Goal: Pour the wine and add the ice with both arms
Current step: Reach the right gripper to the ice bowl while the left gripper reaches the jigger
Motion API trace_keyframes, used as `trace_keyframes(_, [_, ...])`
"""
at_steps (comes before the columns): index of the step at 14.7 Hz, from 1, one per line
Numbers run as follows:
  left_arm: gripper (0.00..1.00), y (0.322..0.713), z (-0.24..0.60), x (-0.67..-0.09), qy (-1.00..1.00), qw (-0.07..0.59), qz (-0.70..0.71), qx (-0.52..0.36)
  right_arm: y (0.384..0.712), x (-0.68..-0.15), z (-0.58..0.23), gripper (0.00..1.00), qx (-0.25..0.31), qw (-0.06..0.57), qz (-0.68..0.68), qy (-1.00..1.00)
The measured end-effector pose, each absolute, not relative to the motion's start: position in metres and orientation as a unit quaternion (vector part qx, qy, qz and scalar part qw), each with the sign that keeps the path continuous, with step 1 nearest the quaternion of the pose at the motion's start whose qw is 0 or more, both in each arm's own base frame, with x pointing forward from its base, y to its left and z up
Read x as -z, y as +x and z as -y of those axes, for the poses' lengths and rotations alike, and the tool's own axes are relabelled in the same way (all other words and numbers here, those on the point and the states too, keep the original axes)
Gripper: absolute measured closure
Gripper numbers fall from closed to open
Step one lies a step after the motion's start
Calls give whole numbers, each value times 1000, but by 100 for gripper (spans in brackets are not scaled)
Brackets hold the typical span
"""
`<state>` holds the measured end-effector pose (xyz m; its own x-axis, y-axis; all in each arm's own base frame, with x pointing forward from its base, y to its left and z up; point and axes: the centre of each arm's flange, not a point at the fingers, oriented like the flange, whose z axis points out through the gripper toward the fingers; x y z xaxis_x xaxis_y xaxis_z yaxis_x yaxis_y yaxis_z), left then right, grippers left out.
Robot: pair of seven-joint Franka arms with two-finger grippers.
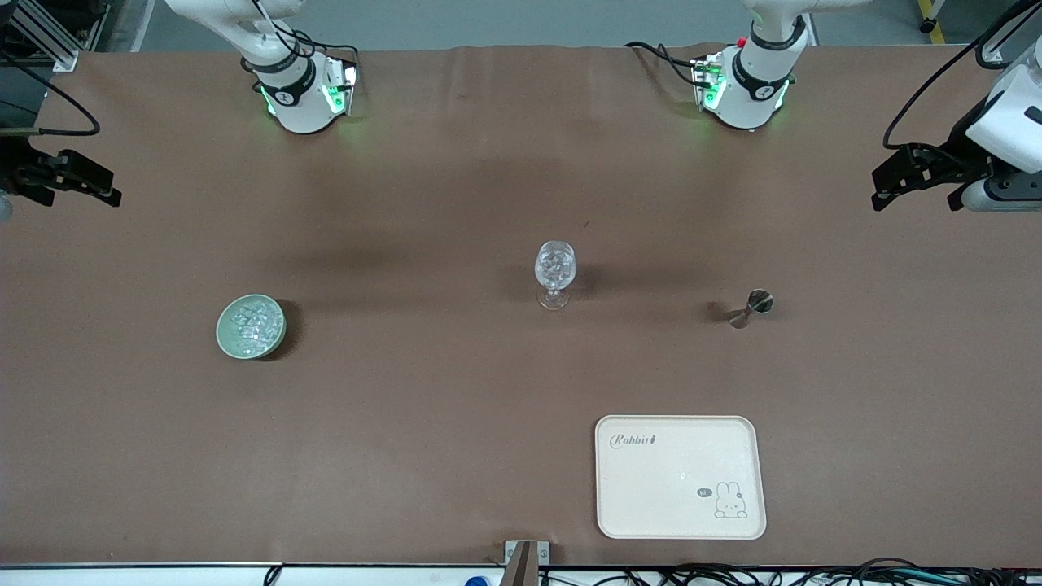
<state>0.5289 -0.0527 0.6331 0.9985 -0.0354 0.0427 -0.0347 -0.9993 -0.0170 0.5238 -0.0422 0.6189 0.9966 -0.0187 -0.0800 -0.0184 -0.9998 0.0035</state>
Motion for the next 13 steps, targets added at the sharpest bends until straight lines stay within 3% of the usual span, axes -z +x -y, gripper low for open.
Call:
trace_keyframes(7, [0,540,35,-636,-1000,6,-2,26,525,-619,42,6,36,2,9,999])
trace_keyframes(13, [0,583,1,-565,-999,-18,34,-36,536,-606,47,6,19,3,13,1000])
